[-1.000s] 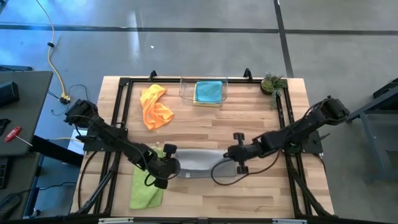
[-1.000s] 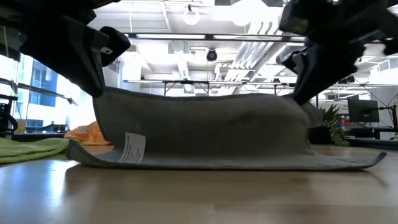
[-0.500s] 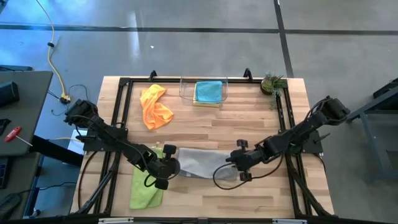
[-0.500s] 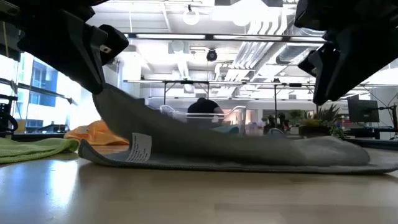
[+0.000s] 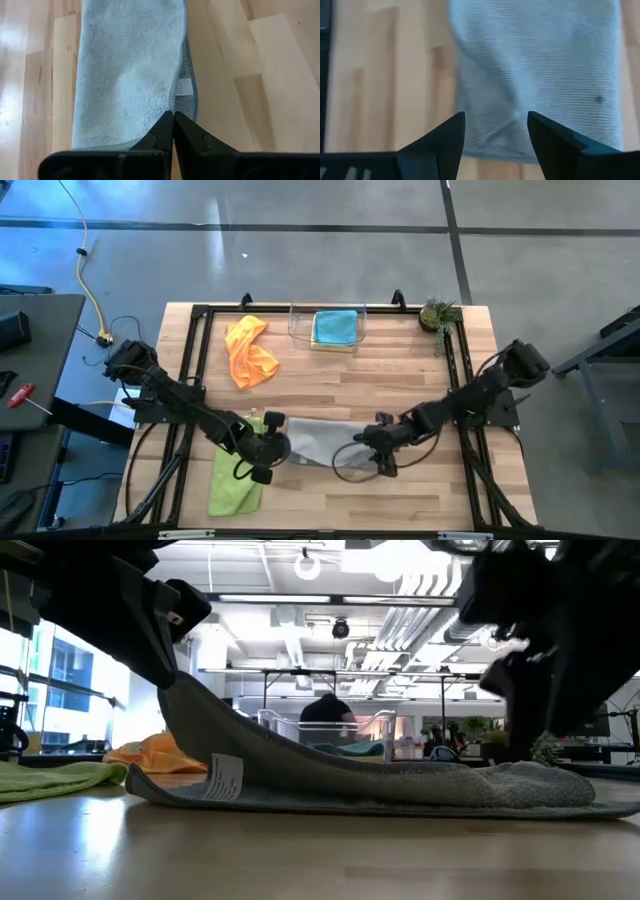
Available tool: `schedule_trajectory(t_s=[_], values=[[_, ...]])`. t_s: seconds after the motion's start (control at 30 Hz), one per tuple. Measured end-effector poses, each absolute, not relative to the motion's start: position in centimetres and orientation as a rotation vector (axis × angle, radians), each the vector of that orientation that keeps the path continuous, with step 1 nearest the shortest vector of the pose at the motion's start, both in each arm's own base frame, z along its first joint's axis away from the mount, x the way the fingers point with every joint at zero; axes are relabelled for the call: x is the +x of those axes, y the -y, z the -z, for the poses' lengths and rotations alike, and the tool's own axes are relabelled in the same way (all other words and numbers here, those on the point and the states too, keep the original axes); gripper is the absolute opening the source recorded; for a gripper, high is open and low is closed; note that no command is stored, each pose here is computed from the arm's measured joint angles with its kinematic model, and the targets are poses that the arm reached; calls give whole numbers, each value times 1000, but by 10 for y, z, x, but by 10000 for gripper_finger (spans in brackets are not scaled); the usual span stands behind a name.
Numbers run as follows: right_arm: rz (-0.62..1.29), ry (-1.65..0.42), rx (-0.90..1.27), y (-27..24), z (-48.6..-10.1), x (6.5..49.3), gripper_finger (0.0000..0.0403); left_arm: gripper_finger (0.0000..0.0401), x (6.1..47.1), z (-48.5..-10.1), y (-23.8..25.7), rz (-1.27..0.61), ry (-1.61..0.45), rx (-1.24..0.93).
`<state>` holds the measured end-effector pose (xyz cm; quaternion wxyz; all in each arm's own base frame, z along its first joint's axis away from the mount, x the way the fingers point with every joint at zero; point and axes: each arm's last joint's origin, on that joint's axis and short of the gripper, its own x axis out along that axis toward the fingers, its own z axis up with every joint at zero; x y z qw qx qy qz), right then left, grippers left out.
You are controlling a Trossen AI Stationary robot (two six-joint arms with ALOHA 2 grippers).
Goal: Fold microfiber towels
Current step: Fold the gray towel on the table
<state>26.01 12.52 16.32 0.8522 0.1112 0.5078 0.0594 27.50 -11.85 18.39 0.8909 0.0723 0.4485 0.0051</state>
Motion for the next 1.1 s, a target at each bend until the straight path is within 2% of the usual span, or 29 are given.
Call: schedule_trajectory(t_s=[0.17,0.33,0.47,0.77,1.1], values=[[-65,-1089,266,-115,-155,267,208,0,276,-184,116,-15,-933,156],[-144,-1110,285,-115,-148,272,191,0,277,-184,113,-24,-937,152],[-146,-1134,270,-115,-142,273,145,0,277,-183,113,-24,-939,152],[-159,-1120,238,-115,-144,272,12,0,277,-183,113,-26,-941,152],[-59,-1047,195,-103,-183,253,4,0,277,-188,91,-144,-959,127]])
